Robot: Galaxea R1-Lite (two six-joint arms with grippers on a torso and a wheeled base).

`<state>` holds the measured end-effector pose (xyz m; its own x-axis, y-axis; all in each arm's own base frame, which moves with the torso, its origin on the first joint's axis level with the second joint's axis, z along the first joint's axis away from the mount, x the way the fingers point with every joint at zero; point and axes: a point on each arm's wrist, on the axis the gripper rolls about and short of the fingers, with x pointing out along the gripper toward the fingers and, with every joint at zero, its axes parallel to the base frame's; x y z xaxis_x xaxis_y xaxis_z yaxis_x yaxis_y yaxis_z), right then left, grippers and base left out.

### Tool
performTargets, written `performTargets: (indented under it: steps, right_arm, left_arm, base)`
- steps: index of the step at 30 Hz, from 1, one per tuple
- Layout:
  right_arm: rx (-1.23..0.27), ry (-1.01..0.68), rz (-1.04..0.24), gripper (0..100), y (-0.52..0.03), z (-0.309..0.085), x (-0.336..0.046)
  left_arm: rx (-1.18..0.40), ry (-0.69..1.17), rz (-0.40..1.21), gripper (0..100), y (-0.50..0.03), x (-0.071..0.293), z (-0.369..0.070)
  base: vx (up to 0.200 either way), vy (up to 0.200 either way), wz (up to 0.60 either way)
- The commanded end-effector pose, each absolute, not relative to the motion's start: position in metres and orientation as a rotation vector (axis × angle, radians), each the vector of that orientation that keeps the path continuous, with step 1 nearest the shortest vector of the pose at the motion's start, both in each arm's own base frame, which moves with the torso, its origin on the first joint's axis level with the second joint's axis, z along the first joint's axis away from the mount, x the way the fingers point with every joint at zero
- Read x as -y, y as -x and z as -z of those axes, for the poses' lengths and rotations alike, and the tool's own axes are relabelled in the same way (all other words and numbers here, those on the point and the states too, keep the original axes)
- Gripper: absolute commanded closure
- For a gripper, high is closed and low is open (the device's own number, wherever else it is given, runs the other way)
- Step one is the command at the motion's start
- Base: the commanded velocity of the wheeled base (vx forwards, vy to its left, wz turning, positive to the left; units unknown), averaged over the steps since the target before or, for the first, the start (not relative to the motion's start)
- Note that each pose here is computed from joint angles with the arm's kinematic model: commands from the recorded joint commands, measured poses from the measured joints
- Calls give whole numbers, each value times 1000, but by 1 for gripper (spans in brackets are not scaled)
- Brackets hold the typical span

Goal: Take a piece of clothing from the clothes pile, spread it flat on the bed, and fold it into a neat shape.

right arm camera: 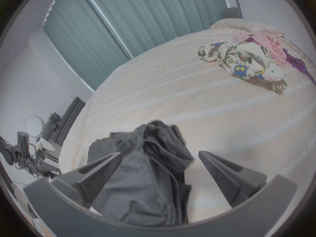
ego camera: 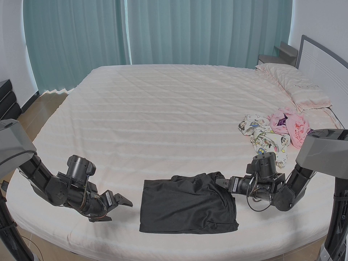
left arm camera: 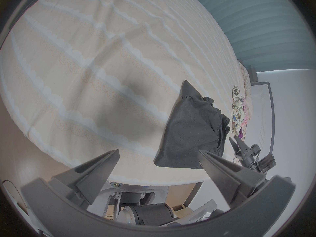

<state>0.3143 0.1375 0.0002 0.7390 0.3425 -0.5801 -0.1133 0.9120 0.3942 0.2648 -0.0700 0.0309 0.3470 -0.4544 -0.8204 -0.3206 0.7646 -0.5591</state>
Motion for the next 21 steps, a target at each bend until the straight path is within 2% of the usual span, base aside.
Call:
performTargets:
  steps: [1, 5, 12, 13, 21]
  right_arm:
    - [-666, -366, -276, 0, -337, 6, -154]
    - [-719, -349, -279, 0, -344, 14, -165]
    - [-715, -345, -279, 0, -358, 23, -174]
    - [-714, -344, -275, 100, -359, 22, -173]
    - [-734, -342, -203, 100, -371, 24, -158]
  left_arm:
    - [-1247, 744, 98, 0, -265, 70, -31]
    - [-1248, 743, 98, 0, -265, 70, -30]
    - [-1247, 744, 98, 0, -265, 70, -30]
    - [-1248, 743, 98, 0, -265, 70, -30]
    - [-1248, 743, 98, 0, -265, 70, -30]
  base:
    - [0, 0, 0]
    - [0, 0, 0]
    - [0, 0, 0]
    - [0, 0, 0]
    - [0, 0, 0]
